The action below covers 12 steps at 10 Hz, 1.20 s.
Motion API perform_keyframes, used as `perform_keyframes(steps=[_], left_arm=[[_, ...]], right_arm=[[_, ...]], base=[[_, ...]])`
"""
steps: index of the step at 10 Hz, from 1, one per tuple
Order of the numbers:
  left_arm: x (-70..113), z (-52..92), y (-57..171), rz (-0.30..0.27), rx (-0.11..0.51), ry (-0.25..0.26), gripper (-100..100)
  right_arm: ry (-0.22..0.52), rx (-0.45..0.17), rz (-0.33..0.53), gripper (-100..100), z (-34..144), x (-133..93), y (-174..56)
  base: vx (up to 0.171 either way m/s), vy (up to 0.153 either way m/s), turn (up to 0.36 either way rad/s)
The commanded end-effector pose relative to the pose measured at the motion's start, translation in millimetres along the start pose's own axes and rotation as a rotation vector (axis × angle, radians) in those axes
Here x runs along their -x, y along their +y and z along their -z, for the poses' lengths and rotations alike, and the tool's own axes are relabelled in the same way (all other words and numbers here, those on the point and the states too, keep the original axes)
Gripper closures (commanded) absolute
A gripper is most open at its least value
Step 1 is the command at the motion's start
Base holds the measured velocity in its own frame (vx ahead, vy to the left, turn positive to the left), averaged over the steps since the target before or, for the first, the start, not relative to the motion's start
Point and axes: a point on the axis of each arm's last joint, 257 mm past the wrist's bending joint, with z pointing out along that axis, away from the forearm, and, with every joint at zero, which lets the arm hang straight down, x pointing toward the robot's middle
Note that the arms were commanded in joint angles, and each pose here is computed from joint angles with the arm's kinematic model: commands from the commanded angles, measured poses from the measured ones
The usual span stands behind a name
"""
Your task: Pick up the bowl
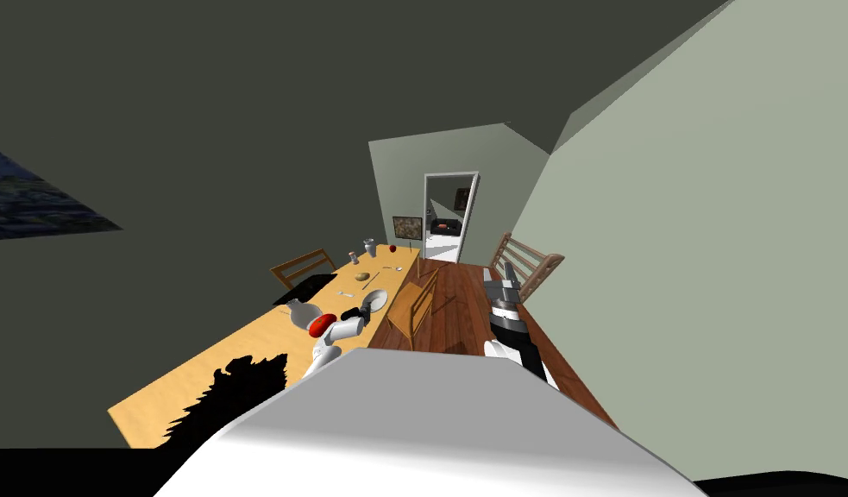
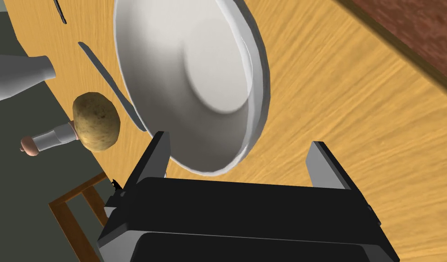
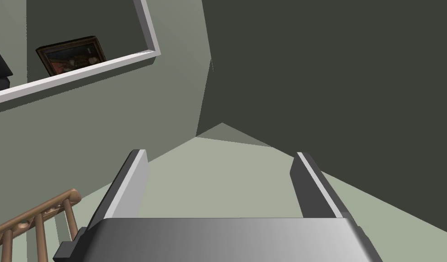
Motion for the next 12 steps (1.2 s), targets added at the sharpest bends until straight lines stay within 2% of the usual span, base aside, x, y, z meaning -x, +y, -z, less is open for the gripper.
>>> perform_keyframes(steps=[1, 2, 3, 6, 7, 11, 12], left_arm=[[0.0, 0.0, 0.0, 0.0, 0.0, 0.0, -100], [0.0, 0.1, 1.5, 0.002, 0.005, 0.0, 0], [-2.1, -4.5, 5.9, 0.002, 0.003, 0.0, -100], [-4.0, -8.8, 9.8, 0.002, 0.004, 0.001, -100], [-4.2, -9.1, 9.6, 0.002, 0.001, 0.001, 100], [-3.9, -9.2, 10.9, -0.001, 0.005, 0.0, 100], [-3.9, -9.2, 11.2, -0.001, 0.005, 0.0, 0]], right_arm=[[0.0, 0.0, 0.0, 0, 0.0, 0.0, 0.0], [0.0, 0.0, 0.0, 0, 0.0, 0.0, 0.0], [0.0, 0.0, 0.0, 0, -0.1, -0.1, 0.0], [0.0, 0.0, 0.0, 0, 0.0, 0.0, 0.0], [0.0, 0.0, 0.0, 0, -0.1, -0.1, 0.0], [0.0, 0.0, 0.0, 0, -0.1, -0.1, 0.0], [0.0, 0.0, 0.0, 0, -0.1, -0.1, 0.0]], base=[[0.052, 0.024, -0.006], [0.01, 0.005, 0.0], [0.031, 0.019, 0.001], [0.037, 0.024, -0.002], [0.0, 0.0, 0.0], [0.0, 0.0, 0.0], [0.0, 0.0, 0.0]])
